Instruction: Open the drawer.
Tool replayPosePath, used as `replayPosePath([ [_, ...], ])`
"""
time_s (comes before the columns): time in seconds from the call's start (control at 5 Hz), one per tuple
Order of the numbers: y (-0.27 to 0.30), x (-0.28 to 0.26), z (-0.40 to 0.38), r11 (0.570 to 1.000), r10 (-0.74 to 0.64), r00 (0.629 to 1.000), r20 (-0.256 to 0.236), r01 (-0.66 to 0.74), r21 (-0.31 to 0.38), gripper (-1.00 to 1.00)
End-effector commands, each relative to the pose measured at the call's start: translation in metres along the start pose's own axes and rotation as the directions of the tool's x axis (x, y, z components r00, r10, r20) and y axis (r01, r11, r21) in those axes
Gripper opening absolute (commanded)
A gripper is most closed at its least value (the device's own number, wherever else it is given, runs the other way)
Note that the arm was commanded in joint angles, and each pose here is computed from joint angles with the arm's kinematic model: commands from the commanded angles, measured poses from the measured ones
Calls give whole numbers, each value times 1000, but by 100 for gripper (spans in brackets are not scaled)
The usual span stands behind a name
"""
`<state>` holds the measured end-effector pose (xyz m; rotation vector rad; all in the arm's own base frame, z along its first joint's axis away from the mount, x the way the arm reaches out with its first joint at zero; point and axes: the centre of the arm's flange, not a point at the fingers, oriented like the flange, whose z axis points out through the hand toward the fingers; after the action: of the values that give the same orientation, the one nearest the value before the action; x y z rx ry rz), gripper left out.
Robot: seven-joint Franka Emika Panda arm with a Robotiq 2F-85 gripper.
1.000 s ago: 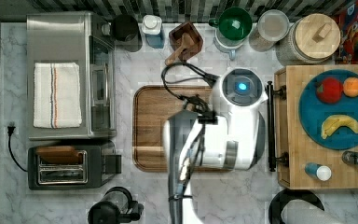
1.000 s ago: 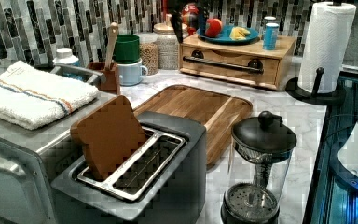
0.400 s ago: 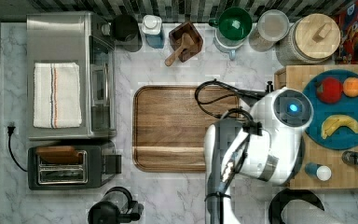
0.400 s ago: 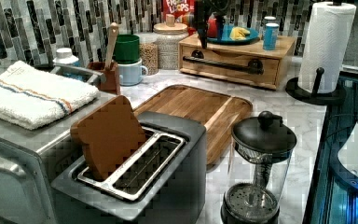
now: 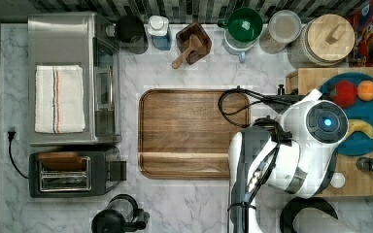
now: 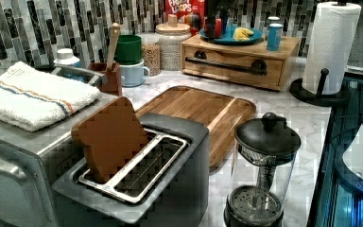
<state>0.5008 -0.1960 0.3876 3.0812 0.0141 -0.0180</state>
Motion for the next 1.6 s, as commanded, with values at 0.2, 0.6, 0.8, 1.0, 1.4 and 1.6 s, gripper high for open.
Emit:
replayPosePath([
  [0.2,25,4,10,991,-119,990,-79,113,-74,100],
  [0.6,39,-8,46,995,-101,988,-119,100,-18,100],
  [0.8,40,-10,61,997,-77,991,-108,76,-16,100],
  [1.0,38,-23,76,998,-66,990,-128,64,-19,100],
  [1.4,18,-38,99,1000,-7,986,-169,8,8,100],
  [1.6,-2,-37,94,999,37,986,-162,-33,24,100],
])
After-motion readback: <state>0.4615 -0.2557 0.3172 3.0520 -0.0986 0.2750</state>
